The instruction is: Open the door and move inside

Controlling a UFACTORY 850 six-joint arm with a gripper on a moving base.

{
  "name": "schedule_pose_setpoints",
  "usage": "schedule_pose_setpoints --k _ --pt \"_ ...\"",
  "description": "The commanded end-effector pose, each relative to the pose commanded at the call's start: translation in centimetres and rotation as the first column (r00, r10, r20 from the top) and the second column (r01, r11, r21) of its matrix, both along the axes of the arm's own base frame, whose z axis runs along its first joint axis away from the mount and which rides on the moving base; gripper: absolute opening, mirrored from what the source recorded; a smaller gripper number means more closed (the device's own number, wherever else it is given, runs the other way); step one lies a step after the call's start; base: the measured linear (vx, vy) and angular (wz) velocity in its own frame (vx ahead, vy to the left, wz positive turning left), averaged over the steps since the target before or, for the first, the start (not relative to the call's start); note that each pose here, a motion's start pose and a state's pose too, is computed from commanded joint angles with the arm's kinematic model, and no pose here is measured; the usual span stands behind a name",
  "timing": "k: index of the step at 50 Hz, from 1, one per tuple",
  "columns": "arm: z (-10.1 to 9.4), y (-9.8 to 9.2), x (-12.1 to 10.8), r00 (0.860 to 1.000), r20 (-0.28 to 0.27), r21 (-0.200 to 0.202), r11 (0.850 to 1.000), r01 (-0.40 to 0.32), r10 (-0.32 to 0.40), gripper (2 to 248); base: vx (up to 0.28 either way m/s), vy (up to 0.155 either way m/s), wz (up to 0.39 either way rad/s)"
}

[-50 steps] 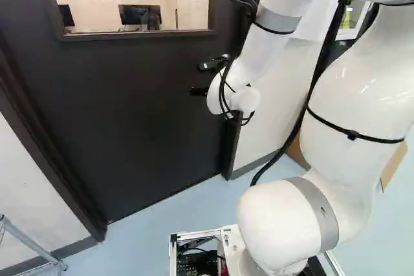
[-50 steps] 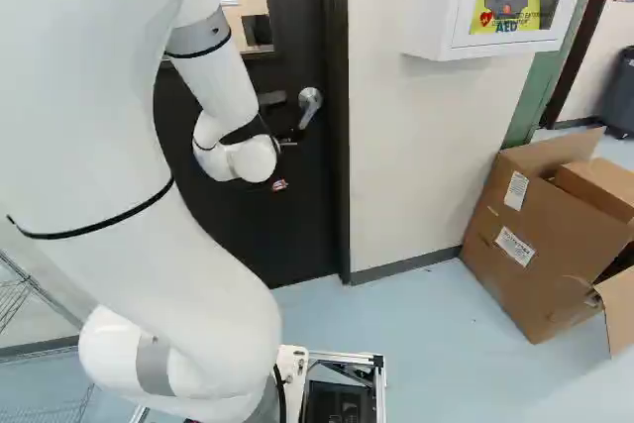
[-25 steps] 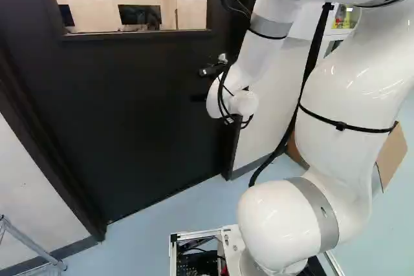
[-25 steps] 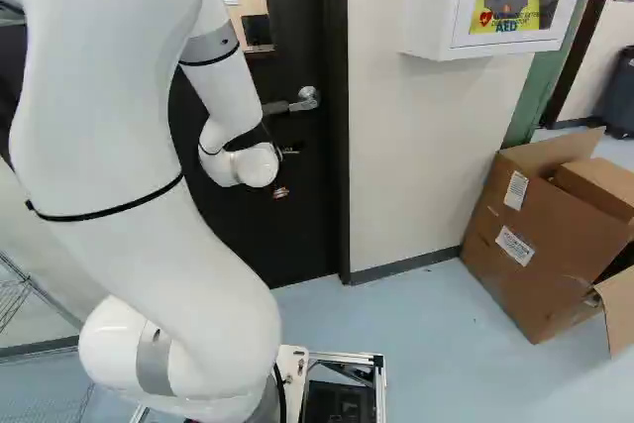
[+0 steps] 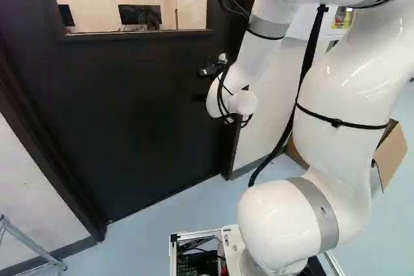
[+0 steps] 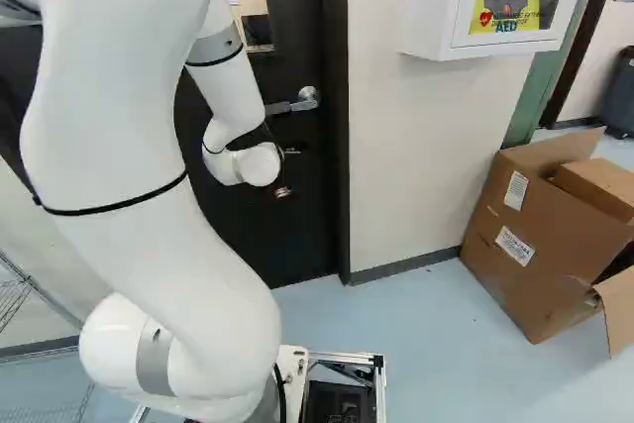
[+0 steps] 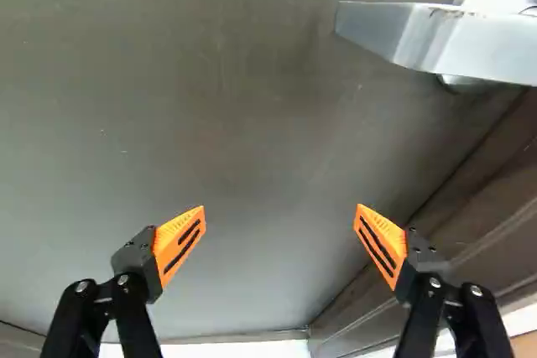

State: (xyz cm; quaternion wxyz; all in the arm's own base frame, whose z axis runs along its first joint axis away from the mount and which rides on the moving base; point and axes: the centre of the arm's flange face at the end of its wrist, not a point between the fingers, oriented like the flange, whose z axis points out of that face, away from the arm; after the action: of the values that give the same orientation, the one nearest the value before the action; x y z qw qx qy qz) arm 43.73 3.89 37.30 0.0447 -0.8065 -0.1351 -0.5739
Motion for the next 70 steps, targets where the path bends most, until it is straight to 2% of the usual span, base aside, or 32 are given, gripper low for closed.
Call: schedule_pose_setpoints --k 43,70 --pt "-0.3 -0.5 5.0 1.000 0.018 0.000 1.000 0.015 -0.015 247 0.000 0.000 0.000" --pt "-0.7 -0.1 8.7 0.998 0.036 -0.023 0.999 -0.041 0.042 247 0.000 0.000 0.000"
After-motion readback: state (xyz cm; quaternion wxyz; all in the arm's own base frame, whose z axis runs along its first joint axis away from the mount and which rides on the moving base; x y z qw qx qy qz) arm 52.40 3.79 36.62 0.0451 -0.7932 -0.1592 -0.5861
